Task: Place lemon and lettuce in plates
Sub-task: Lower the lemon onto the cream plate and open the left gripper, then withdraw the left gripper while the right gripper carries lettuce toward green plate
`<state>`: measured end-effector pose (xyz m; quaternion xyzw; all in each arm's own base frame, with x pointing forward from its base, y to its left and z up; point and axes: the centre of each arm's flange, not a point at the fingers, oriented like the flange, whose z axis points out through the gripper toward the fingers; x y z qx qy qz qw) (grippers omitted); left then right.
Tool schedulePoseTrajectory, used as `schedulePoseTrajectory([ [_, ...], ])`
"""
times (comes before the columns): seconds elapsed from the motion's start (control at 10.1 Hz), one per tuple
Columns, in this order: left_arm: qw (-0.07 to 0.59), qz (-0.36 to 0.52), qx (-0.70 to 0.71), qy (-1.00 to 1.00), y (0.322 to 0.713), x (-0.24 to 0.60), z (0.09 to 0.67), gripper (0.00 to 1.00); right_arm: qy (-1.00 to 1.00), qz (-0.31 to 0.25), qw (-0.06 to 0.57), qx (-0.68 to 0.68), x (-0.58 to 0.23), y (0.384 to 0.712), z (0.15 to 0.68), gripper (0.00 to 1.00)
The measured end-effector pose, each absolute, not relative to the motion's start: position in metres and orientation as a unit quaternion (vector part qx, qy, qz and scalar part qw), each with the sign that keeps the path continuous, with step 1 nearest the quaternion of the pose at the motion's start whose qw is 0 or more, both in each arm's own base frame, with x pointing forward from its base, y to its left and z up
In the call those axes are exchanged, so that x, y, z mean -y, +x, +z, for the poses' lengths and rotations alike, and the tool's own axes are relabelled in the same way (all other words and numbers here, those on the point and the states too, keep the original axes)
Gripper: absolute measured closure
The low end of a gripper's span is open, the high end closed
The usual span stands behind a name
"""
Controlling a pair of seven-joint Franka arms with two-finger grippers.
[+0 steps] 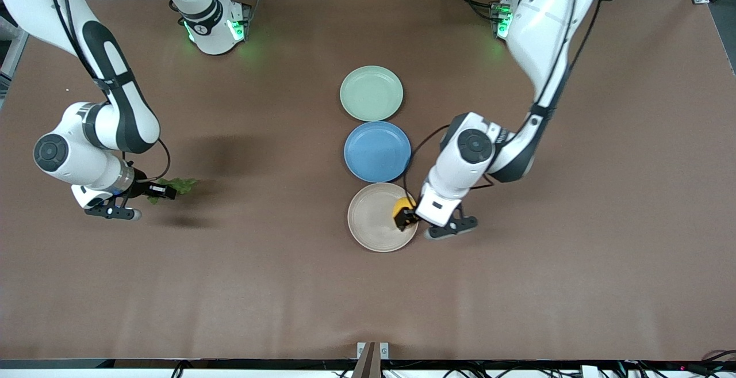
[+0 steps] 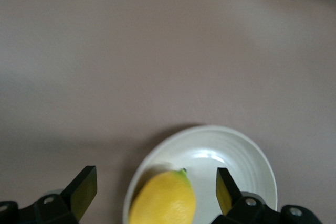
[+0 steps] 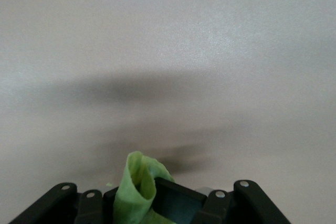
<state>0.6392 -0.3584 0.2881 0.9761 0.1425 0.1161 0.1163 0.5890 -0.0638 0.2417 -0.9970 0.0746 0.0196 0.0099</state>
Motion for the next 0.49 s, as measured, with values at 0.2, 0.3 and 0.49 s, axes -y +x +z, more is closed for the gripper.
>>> schedulePoseTrajectory([
  [0.2,0.086,0.121,-0.141,0.979,0.654,0.311,0.36,0.0,-0.995,0.028,0.011,-0.093,0.055,0.589,0.25,1.0],
  [0.3,0.072,0.115,-0.147,0.98,0.654,0.289,0.395,0.0,-0.995,0.035,0.012,-0.096,0.048,0.588,0.255,1.0],
  [0.49,0.05,0.106,-0.155,0.981,0.646,0.253,0.451,0.0,-0.994,0.051,0.011,-0.099,0.027,0.585,0.266,1.0],
])
